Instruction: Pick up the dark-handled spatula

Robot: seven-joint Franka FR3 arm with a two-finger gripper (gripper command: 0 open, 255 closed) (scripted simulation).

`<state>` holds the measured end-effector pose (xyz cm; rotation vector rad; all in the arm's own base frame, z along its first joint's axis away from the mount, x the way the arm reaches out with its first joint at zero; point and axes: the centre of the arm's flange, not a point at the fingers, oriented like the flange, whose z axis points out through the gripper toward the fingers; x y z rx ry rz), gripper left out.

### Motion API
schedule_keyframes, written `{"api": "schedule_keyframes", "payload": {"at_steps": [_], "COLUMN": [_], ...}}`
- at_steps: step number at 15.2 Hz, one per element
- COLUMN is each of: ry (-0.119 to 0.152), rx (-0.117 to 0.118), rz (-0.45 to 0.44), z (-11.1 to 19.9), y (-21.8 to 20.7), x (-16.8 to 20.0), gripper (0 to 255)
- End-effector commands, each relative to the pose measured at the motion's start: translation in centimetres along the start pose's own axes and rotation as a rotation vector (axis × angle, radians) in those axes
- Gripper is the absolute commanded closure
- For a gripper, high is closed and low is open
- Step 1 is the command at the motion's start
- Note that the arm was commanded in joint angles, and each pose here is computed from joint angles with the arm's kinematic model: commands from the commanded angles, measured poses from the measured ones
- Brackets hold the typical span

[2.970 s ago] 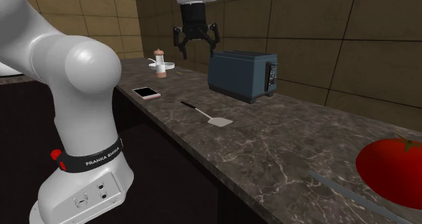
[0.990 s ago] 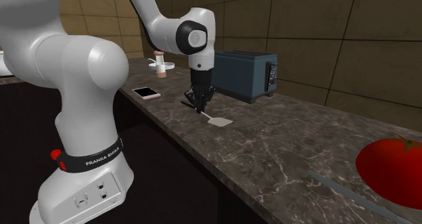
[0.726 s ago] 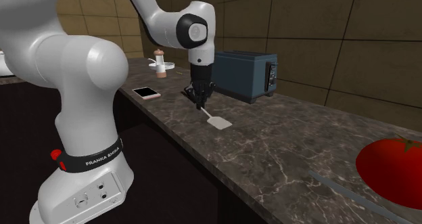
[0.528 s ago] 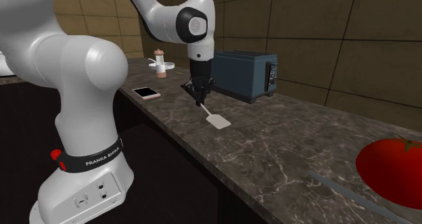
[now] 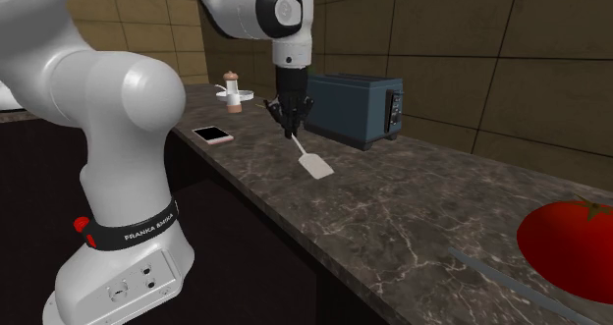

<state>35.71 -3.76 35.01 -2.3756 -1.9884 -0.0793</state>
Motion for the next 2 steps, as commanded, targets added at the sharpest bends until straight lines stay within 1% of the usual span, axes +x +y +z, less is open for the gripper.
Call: {"api": "schedule_keyframes", "payload": {"at_steps": [1,2], "ry": [0.000,0.000], "rx": [0.001,0.001], "rz": [0.000,0.000], "z": [-0.58,-0.58], "y": [-0.06,-0.06], "x": [0.07,0.07], "gripper": [255,255]}}
